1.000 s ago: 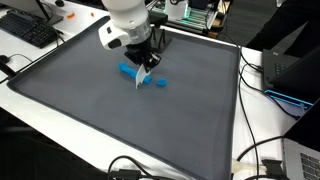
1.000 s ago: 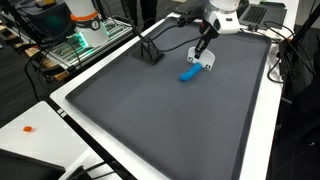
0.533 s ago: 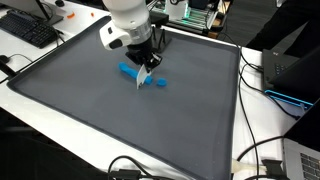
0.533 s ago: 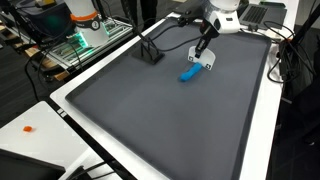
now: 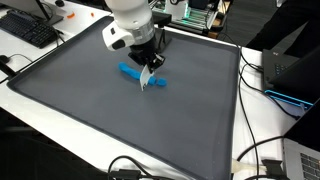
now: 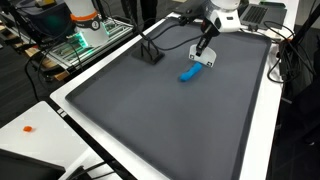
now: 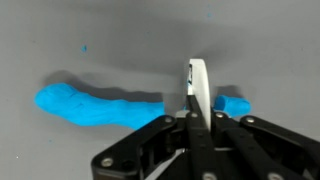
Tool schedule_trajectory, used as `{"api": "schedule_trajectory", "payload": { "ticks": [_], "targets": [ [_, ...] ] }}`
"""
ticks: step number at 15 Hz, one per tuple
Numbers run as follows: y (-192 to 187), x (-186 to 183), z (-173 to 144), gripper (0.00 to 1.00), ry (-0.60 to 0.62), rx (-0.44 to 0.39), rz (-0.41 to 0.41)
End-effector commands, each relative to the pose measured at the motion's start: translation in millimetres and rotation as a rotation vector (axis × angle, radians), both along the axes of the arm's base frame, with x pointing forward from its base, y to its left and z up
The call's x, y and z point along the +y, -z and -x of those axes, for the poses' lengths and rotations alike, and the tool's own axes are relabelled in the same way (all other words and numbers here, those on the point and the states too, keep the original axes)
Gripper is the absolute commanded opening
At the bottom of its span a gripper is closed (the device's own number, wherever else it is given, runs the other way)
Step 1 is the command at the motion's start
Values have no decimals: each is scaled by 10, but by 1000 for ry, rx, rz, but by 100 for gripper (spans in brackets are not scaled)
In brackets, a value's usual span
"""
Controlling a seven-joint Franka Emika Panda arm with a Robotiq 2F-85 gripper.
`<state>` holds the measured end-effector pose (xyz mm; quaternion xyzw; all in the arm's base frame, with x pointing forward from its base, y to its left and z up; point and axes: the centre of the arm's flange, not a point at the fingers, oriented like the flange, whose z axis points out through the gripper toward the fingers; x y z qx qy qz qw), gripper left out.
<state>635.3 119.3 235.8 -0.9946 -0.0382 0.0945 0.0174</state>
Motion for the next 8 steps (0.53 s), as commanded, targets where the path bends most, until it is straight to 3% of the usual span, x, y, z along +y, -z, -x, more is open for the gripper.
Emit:
{"api": "schedule_trajectory", "payload": {
  "ticks": [1, 8],
  "targets": [
    [-33, -34, -3, 1, -6, 13, -11],
    [-267, -155, -35, 1, 4, -25, 5]
  ]
}}
